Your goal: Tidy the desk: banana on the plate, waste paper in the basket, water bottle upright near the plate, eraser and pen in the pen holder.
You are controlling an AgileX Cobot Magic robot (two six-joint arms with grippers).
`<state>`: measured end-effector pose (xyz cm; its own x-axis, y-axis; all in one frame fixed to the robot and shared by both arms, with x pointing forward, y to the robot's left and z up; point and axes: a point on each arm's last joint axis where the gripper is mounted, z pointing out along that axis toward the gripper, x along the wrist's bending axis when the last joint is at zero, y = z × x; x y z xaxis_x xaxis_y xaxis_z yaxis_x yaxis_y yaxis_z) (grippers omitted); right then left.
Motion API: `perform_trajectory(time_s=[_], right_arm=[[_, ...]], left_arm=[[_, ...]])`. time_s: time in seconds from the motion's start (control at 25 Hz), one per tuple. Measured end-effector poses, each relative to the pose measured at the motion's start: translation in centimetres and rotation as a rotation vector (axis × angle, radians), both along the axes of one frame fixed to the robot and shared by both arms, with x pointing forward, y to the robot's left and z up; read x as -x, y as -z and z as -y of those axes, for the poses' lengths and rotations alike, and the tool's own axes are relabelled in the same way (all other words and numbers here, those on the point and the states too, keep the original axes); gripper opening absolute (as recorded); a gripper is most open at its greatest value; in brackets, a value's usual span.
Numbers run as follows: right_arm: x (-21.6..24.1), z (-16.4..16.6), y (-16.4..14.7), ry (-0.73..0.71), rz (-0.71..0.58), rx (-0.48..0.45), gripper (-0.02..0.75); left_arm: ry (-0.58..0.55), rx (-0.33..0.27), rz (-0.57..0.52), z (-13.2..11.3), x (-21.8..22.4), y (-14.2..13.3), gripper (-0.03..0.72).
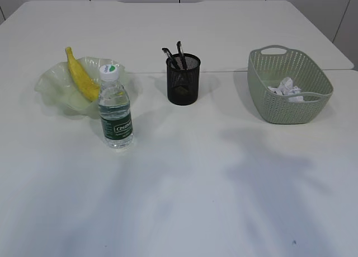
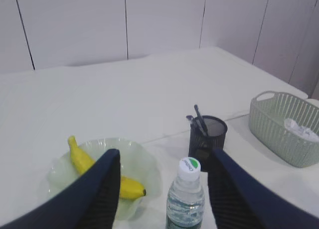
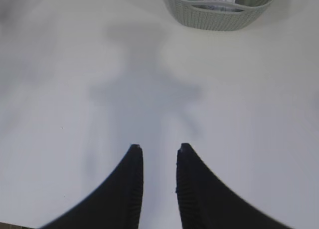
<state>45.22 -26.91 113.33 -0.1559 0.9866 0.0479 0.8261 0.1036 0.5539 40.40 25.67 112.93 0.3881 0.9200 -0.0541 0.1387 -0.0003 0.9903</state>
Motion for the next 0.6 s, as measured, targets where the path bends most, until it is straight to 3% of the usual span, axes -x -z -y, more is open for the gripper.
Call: perform_trajectory(time_s=[0.28,0.6], right_arm=[[3.9,0.9,-1.2,0.044,0.026,0.024,0.178],[10.0,1.9,-2.3,0.077,0.118,0.044,0.178]], left_arm=[[0.028,0.012,0.152,-0.1,4.0,-2.3,0.391],[0.106,0.009,0.159,0.4,5.1,-2.4,0.391]])
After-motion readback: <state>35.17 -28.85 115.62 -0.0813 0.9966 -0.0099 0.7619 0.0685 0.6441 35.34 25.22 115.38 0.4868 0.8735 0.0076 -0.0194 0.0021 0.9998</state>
